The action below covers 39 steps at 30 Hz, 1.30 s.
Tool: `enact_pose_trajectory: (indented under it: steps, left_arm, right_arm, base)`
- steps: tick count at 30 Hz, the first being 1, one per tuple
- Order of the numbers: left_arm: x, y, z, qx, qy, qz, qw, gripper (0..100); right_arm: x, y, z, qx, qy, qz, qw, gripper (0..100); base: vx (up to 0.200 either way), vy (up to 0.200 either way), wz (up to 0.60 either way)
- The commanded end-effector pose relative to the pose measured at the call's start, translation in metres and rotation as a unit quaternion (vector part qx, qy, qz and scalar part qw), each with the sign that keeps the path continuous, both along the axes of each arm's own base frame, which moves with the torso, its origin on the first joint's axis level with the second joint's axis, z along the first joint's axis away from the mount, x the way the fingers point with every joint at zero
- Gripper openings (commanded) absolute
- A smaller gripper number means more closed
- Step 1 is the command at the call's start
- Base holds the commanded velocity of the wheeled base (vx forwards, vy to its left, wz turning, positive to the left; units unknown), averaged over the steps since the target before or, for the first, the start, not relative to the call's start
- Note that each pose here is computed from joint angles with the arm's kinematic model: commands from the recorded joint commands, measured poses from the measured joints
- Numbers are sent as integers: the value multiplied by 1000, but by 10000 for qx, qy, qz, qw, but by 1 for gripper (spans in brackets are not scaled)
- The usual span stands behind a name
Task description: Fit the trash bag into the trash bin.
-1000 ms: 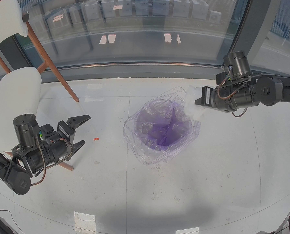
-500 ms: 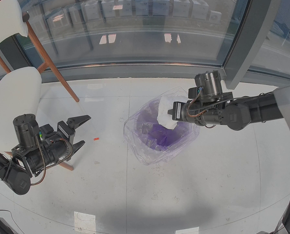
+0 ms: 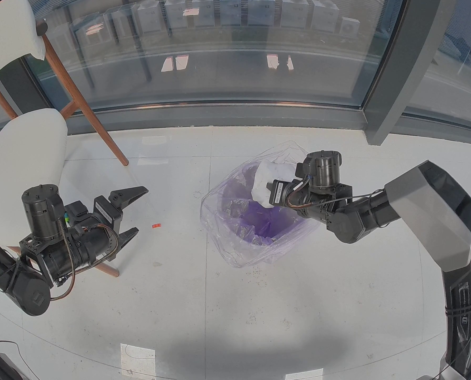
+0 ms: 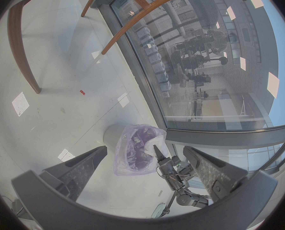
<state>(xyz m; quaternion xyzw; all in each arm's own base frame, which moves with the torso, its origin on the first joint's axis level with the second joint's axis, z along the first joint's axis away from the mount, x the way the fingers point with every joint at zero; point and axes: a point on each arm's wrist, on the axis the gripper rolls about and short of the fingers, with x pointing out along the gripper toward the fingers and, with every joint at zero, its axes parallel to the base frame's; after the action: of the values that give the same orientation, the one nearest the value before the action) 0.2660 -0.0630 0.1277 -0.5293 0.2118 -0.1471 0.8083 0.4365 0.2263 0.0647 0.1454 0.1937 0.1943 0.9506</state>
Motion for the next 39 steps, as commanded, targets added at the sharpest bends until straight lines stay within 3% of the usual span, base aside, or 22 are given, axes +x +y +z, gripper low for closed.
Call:
enact_pose_trajectory:
  steps: [1, 12, 13, 20, 24, 28, 33, 34, 36, 39]
  left_arm:
    - [2, 0, -1, 1, 14, 0, 10000, 100]
    - [2, -1, -5, 25, 93, -1, 10000, 100]
    - [2, -1, -5, 25, 93, -1, 10000, 100]
    - [-2, 2, -3, 15, 74, 38, 10000, 100]
    - [-6, 23, 11, -62, -169, 396, 9991, 100]
    - [-17, 37, 28, -113, -501, 656, 9965, 100]
    - [-56, 45, 58, -204, -1206, 717, 9899, 100]
    - [-56, 45, 58, -204, -1206, 717, 9899, 100]
    - [-89, 48, 68, -98, -1624, 713, 9841, 100]
    - [-110, 55, 65, 445, -1879, 880, 9772, 100]
  right_arm:
    - [6, -3, -33, -117, 210, -53, 9997, 0]
    - [7, -3, -39, -148, 255, -51, 9996, 0]
    - [5, -1, -38, -150, 263, -21, 9995, 100]
    - [4, 0, -24, -37, 139, -20, 9999, 100]
    - [-5, -10, 16, 89, -134, -182, 9997, 100]
    - [-27, -28, 79, 446, -535, -347, 9970, 100]
    - [-73, -83, 150, 736, -1016, -748, 9893, 100]
    - [-73, -83, 150, 736, -1016, -748, 9893, 100]
    - [-114, -136, 171, 636, -1159, -1244, 9834, 100]
    - [-156, -189, 167, 178, -1164, -1857, 9755, 100]
  base:
    - [0, 0, 0]
    - [0, 0, 0]
    - [0, 0, 0]
    - [0, 0, 0]
    - [0, 0, 0]
    - [0, 0, 0]
    - [0, 0, 0]
    - [0, 0, 0]
    - [0, 0, 0]
    - [0, 0, 0]
